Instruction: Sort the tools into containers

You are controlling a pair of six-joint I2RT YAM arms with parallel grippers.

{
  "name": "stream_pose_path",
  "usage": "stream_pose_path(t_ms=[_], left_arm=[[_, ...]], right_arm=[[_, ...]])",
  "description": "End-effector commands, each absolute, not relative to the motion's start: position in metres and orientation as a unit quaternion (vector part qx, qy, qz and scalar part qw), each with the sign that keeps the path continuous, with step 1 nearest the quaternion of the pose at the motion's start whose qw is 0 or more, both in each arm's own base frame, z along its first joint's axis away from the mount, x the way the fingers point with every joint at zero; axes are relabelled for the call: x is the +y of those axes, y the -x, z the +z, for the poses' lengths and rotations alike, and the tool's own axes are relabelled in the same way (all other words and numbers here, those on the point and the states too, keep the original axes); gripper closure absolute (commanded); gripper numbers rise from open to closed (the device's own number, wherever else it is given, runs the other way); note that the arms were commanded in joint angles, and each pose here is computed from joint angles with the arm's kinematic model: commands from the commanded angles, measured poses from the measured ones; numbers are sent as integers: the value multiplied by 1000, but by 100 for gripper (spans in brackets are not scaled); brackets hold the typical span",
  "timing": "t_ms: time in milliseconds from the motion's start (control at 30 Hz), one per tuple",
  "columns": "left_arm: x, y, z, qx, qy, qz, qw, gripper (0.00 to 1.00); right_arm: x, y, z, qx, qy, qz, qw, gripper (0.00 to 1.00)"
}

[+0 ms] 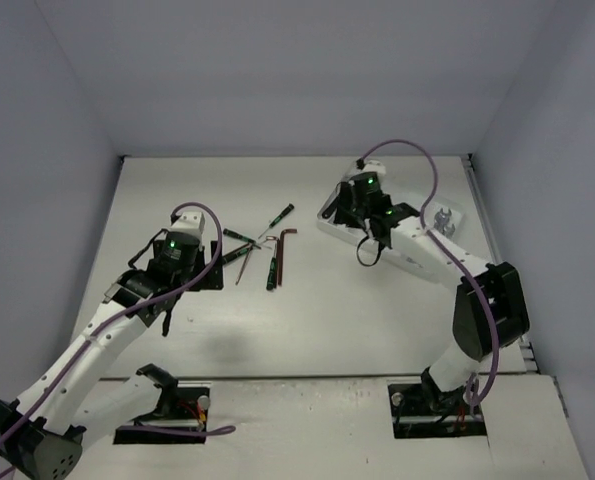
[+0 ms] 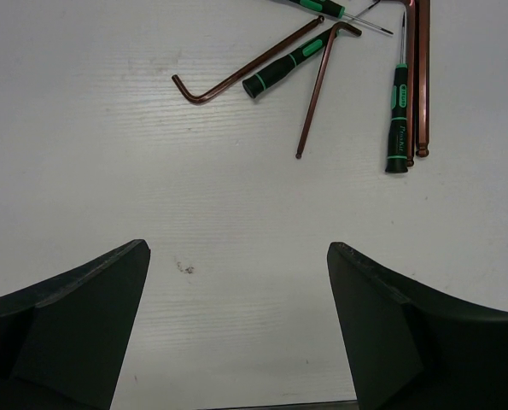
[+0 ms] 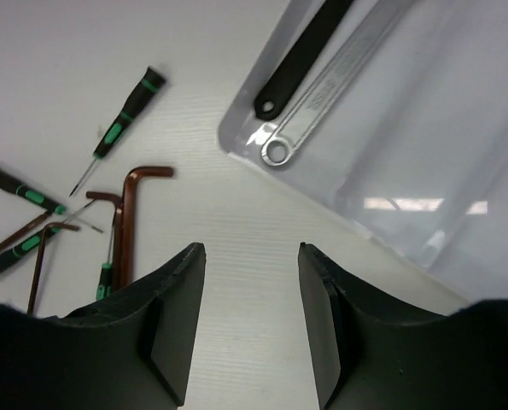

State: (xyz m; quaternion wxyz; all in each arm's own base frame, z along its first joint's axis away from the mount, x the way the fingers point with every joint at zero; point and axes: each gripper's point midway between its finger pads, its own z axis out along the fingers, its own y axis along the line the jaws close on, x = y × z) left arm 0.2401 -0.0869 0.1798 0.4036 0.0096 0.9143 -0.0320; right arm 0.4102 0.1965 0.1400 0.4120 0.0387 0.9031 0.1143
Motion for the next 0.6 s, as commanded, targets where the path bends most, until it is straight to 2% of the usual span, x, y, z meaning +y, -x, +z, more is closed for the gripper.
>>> stream_pose_path(t_ms=[0,200,433,567], left_arm=[[-85,-246,195,904,-2,-35,425,17],[-83,-241,196,907,1,-34,420,17],[-83,-232,194,910,9,-47,412,17],[-83,-226,192,912,13,-51,407,17]], right_arm=[[265,-420,138,900,-6,135,415,55],[329,-422,95,911,27,138,387,55],[340,-421,58,920,11,107,377,58],[340,-417,43,925,11,97,368,64]])
